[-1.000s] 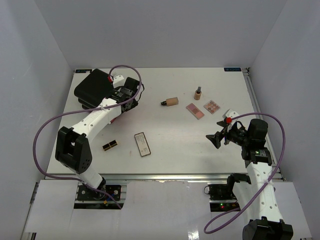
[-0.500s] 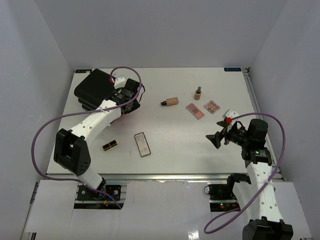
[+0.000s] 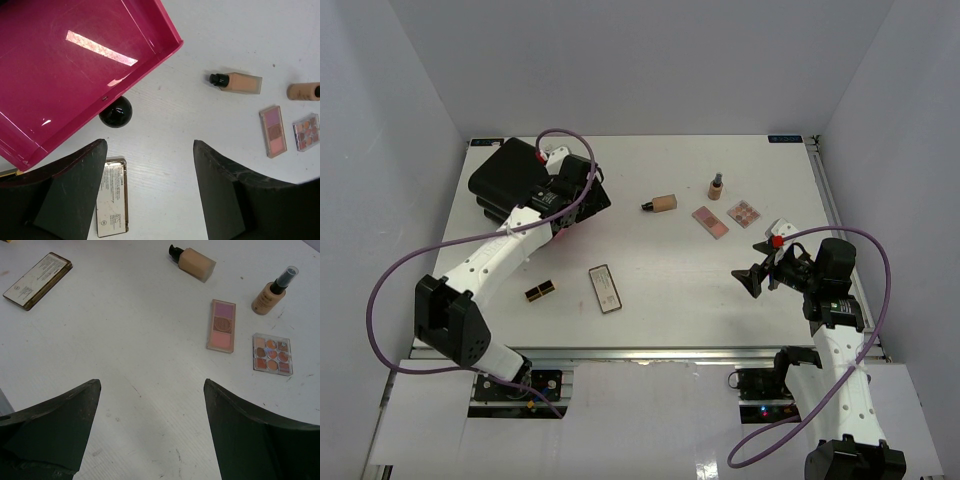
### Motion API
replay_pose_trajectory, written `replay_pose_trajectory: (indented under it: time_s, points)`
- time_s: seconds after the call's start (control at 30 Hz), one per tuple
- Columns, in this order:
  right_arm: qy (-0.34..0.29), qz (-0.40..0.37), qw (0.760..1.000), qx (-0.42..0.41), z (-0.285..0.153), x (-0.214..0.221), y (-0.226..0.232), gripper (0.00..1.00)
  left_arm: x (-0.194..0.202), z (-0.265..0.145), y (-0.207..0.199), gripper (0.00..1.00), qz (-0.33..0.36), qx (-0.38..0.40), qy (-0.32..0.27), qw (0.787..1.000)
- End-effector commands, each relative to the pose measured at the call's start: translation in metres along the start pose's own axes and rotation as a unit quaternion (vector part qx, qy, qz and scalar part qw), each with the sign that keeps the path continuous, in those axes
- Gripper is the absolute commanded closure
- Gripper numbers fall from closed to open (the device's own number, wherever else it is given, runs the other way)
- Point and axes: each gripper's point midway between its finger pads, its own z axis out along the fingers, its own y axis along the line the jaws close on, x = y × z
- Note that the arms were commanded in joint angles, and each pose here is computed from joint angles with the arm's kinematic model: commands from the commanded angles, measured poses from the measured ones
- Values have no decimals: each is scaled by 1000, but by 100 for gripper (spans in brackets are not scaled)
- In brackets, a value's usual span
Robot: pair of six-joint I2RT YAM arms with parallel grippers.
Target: Organize the makeup
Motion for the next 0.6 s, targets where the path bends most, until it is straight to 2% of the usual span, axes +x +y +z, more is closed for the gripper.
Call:
replay_pose_trajectory:
  time_s: [0.0, 0.13, 0.23, 0.33, 0.37, 0.5, 0.57]
  points:
    - [-18, -21, 1000, -6, -1, -11, 1, 10, -2, -20, -14, 19, 16, 58, 8, 998]
    - [-18, -21, 1000, -6, -1, -11, 1, 10, 7, -27, -17, 17, 44, 92, 24, 995]
    - [-18, -22, 1000, -6, -1, -10, 1, 10, 22, -36, -28, 17, 79, 153, 48, 984]
    - [-18, -22, 1000, -7, -1, -10, 1, 10, 48, -55, -48, 17, 124, 263, 86, 953]
    - [-17, -22, 1000, -7, 0, -10, 1, 10, 68, -64, -47, 16, 134, 296, 118, 938]
    - [-17, -23, 1000, -7, -1, -10, 1, 10, 122, -76, -29, 13, 131, 321, 206, 915]
    - [-17, -23, 1000, -7, -1, -10, 1, 10, 145, -76, -13, 3, 125, 303, 231, 916]
